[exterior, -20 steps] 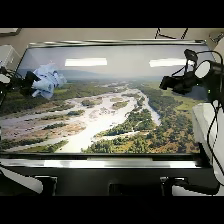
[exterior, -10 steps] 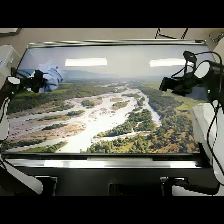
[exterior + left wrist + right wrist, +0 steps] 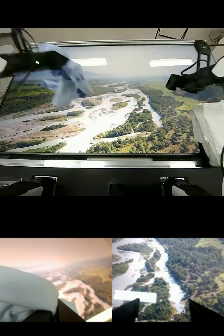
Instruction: Fold the clothes and pants, and hang the long-sleeved shirts on hangers.
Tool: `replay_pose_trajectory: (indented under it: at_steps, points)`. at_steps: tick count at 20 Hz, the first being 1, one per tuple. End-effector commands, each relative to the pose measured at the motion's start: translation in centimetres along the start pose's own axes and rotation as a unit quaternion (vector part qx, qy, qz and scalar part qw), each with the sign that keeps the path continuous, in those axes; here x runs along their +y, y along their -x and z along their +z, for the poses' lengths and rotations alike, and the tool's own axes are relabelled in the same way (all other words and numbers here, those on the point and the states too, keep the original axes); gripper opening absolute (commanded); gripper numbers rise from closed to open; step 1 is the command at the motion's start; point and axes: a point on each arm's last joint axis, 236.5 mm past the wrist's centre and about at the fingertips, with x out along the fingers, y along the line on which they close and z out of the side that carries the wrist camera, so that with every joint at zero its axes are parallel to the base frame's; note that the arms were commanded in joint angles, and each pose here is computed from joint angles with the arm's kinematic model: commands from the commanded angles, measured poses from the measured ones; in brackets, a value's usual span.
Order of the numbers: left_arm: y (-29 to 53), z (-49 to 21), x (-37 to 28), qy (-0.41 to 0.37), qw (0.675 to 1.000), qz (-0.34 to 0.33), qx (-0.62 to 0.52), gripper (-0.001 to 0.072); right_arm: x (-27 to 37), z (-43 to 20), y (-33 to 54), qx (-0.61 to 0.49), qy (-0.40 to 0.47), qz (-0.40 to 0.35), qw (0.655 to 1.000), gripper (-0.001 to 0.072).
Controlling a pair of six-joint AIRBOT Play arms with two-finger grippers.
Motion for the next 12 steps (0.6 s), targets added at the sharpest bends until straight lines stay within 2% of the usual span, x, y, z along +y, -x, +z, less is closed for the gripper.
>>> replay_pose_trajectory:
  at_steps: [1, 7, 8, 9, 10, 12]
  points:
    - [-1.6, -8.4, -11.7, -0.019, 0.993, -0.090, 0.080, 0.0023, 0.7, -0.3, 4.5, -0.030, 0.011, 0.000, 0.999, 0.0678]
    - [-11.4, -25.8, -26.2, 0.030, 0.965, -0.165, 0.200, 0.0025, 0.4, -0.2, 10.1, -0.094, 0.005, -0.023, 0.995, 0.0678]
    - [-12.0, -27.6, -27.5, 0.040, 0.959, -0.173, 0.221, 0.0144, 0.3, -0.5, 10.2, -0.090, -0.007, -0.025, 0.996, 0.0678]
    - [-12.2, -28.5, -28.3, 0.047, 0.952, -0.180, 0.242, 0.0547, 0.2, -0.9, 10.0, -0.079, -0.015, -0.025, 0.996, 0.0678]
    - [-11.9, -28.5, -28.1, 0.043, 0.947, -0.182, 0.263, 0.0706, 0.3, -1.4, 9.6, -0.064, -0.018, -0.023, 0.997, 0.0679]
    - [-10.3, -27.1, -23.5, -0.004, 0.937, -0.150, 0.315, 0.0713, 0.5, -3.2, 8.0, -0.010, -0.024, -0.014, 1.000, 0.0681]
